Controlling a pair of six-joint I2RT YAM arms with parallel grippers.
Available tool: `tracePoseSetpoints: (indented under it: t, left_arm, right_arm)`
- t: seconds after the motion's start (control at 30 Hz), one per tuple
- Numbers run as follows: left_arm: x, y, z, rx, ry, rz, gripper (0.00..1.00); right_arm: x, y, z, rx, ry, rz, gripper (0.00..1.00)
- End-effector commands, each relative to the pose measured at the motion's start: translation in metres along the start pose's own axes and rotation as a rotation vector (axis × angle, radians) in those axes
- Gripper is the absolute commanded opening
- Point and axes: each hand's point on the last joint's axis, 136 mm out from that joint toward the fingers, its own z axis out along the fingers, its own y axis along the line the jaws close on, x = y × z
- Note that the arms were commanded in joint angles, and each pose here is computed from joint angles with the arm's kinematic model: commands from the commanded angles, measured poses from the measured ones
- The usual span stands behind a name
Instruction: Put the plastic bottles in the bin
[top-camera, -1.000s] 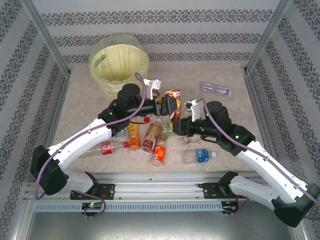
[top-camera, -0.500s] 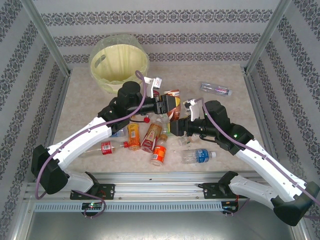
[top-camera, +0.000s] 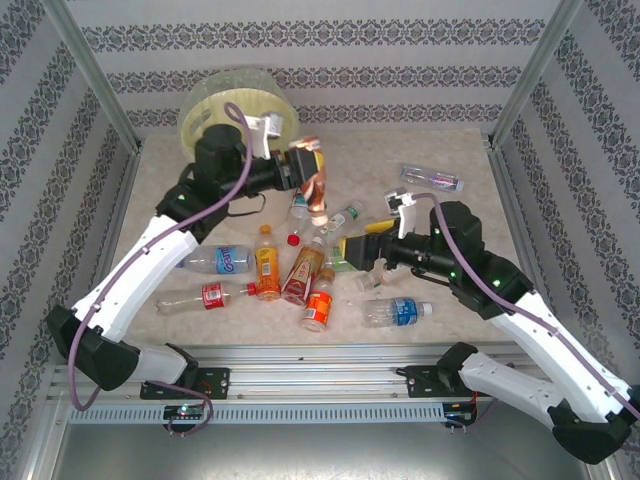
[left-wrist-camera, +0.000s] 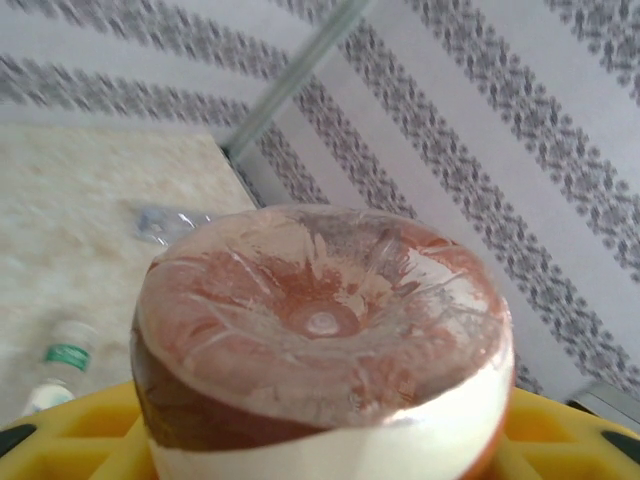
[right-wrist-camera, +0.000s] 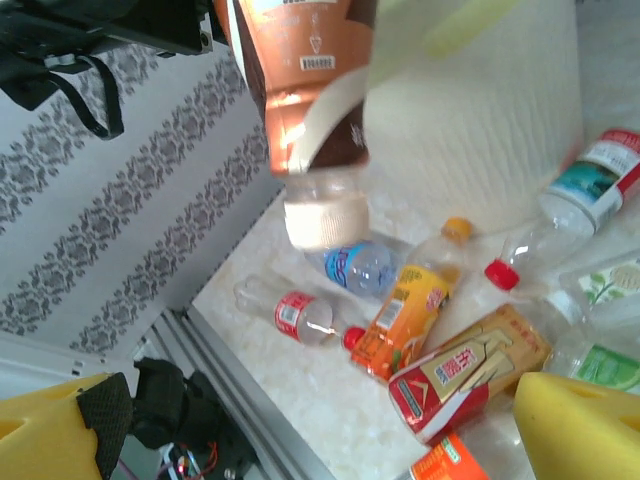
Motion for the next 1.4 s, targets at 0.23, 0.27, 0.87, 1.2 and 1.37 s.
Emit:
tracePoseSetpoints:
  t: [0.23,0.27,0.87,1.2,1.37]
  left_arm:
    - [-0.083,0.049,-0.044,-0.285,-0.099,0.092,0.56]
    - [-0.093,0.055,-0.047,-0.317,-0.118,0.097,0.57]
    - [-0.128,0.193,-0.025,-0.676,-0.047,0.149,0.58]
    - [-0.086,0.249,-0.006,-0.772,0.129,0.12,0.59]
    - [-0.065,0.27,0.001,-0.796,0.201,0.079,0.6]
  right_arm:
    - [-0.019,0.007,-0.02,0.037,-0.062,-0.023,0.98]
    - [-0.019,0.007,-0.021,0.036,-0.064,-0.025,0.98]
    - [-0.012,-0.008,-0.034,0.129,-0.067,-0.003,0.98]
    - [-0.004,-0.022,-0.037,0.18,-0.08,-0.018,0.98]
    - [0.0,-0.033,-0.044,0.244,-0.079,-0.025,0.98]
